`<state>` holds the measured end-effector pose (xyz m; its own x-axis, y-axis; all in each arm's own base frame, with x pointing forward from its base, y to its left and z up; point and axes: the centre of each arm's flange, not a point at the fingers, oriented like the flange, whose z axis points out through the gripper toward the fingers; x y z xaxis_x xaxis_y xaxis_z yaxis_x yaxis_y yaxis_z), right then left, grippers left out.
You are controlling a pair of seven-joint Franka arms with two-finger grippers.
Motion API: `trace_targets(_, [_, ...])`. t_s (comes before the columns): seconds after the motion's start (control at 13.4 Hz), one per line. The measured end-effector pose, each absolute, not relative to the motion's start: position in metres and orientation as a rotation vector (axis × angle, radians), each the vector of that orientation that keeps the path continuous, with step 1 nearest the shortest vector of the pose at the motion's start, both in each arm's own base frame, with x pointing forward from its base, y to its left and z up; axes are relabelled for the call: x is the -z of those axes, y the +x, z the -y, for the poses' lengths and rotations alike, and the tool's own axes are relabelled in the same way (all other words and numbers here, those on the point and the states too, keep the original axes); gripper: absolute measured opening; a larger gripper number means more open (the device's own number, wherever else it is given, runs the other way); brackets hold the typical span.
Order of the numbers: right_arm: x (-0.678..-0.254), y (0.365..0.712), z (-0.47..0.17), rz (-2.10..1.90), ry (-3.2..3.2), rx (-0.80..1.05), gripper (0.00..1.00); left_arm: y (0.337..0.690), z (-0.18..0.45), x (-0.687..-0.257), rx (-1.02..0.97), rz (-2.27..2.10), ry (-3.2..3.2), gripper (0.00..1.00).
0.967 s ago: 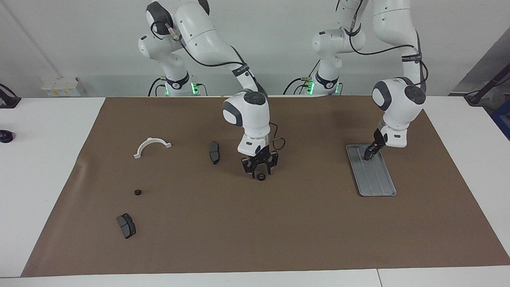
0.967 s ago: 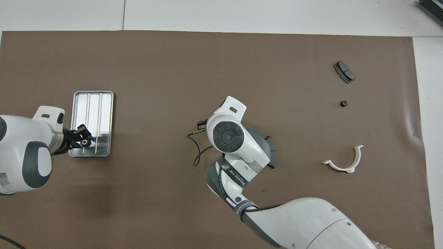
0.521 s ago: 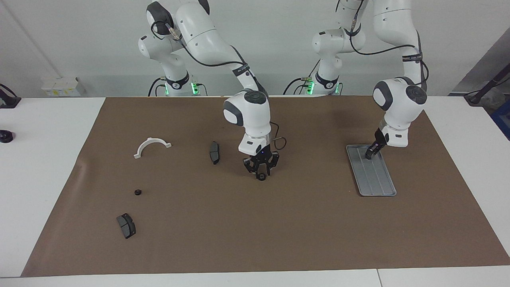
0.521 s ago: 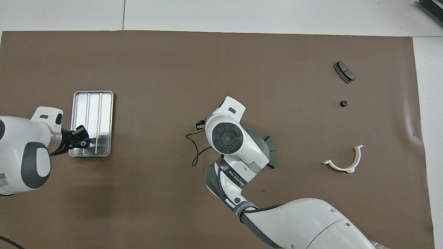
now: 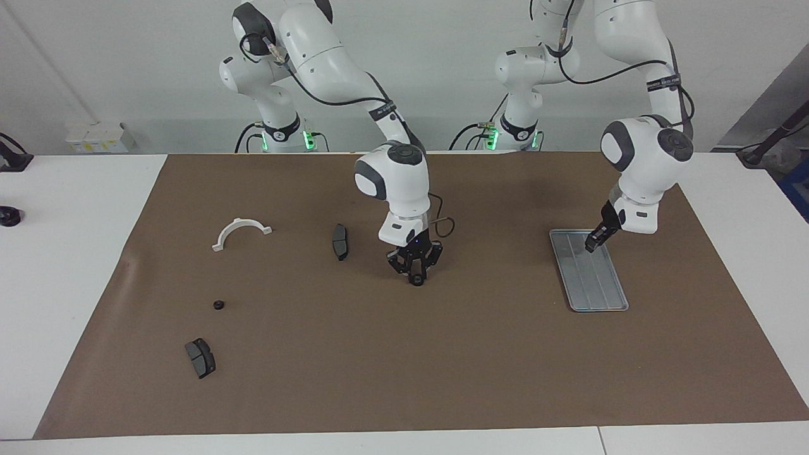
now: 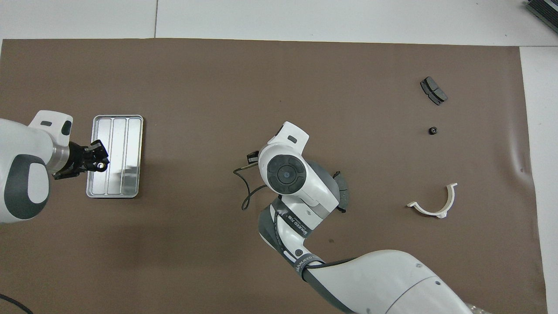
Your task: Place bearing gear from tray to pile
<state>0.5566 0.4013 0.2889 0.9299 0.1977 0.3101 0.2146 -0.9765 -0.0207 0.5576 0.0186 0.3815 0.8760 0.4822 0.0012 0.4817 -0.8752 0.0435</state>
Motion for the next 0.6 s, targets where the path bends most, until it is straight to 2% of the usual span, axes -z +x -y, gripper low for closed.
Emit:
trace_targets(0.22, [-0.289, 0.557, -0.401, 0.324, -3.033, 0.479, 0.34, 0.577, 0.018, -0.439, -0.035, -0.674, 3.018, 0.35])
trace_targets(0.45, [-0.291, 0.561, -0.397, 0.311, -3.034, 0.485, 0.34, 0.583, 0.064, -0.476, -0.052, -0.662, 3.009, 0.35])
trace_targets(0.6, [-0.300, 0.578, -0.381, 0.258, -3.049, 0.491, 0.34, 0.582, 0.102, -0.494, -0.068, -0.681, 2.990, 0.35])
